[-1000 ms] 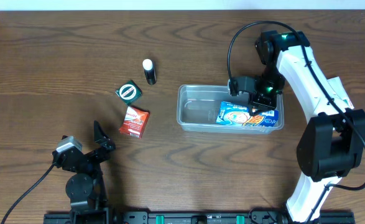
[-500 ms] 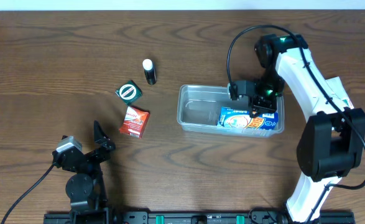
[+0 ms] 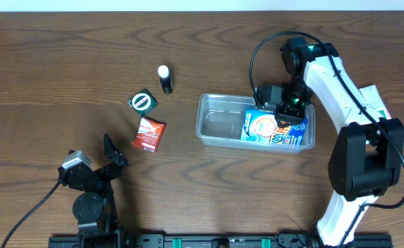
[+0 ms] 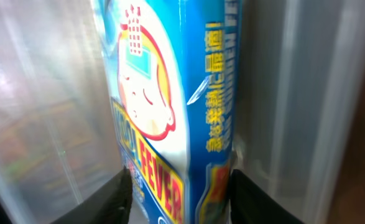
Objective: Pack container
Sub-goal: 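Lower the blue box into the container's right side and release, then move right gripper to the white-green medicine box and grasp it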
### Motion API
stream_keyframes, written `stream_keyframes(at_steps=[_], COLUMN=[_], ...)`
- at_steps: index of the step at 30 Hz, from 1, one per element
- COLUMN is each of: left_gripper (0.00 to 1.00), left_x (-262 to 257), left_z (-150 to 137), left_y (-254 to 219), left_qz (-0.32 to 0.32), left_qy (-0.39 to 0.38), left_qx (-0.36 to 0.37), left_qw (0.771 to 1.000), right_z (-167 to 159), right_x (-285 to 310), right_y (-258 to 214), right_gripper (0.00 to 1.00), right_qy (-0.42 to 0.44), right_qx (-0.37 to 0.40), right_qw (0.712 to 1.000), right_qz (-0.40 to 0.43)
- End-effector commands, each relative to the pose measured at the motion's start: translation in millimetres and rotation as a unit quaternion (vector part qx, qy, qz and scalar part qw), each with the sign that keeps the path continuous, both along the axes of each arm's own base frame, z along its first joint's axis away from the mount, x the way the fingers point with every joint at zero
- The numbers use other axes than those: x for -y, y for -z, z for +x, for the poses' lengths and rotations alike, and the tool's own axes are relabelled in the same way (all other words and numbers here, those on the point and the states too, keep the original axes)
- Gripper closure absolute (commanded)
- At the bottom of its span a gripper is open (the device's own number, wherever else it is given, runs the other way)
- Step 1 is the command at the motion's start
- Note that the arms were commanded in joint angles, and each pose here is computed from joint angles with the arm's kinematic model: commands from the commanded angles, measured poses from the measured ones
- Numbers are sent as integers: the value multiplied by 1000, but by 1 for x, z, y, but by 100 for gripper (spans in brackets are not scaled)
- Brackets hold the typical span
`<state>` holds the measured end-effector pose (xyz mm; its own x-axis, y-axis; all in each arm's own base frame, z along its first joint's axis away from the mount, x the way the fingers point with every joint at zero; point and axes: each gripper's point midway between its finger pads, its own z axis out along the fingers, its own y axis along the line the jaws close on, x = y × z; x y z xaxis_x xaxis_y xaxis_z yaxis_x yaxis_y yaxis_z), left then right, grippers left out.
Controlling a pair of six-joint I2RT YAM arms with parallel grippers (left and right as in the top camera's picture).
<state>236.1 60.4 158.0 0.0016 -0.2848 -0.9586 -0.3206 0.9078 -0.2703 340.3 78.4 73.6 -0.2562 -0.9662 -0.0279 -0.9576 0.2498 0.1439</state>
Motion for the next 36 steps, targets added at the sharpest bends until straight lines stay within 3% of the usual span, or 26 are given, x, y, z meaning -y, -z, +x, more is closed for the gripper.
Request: stream_keyframes(at_steps=[1,7,14,19,21,25,27,36], left_gripper=[2,2,2,2,2,2,2,2], left_x=[-1,-1,-1,-1,-1,-1,-1,-1], left_z=[-1,-1,-1,-1,-1,-1,-1,-1], left_y=[17,17,17,17,17,17,17,17], left_qz=[8,8,8,8,8,8,8,8], left_qy=[-2,-2,-2,-2,-2,-2,-2,-2], left_qx=[-28,-28,-28,-27,-28,-27,-28,-28], left_qw=[1000,1000,1000,1000,1000,1000,1000,1000], right_z=[6,23,42,52,51,35,26,16], right_x=[7,-1,-5,11,23,46,61,136], right_y=[-4,-21,-69,-113,-131,-159,-167,-174], right_gripper=[47,38,36,32,20,15,1,1], right_qy=[38,87,194,329,378,427,454,533], right_qx=[17,48,97,140,155,161,160,174], right_qw=[999,995,976,933,912,887,874,826], right_qz=[-20,-16,0,27,41,66,66,54])
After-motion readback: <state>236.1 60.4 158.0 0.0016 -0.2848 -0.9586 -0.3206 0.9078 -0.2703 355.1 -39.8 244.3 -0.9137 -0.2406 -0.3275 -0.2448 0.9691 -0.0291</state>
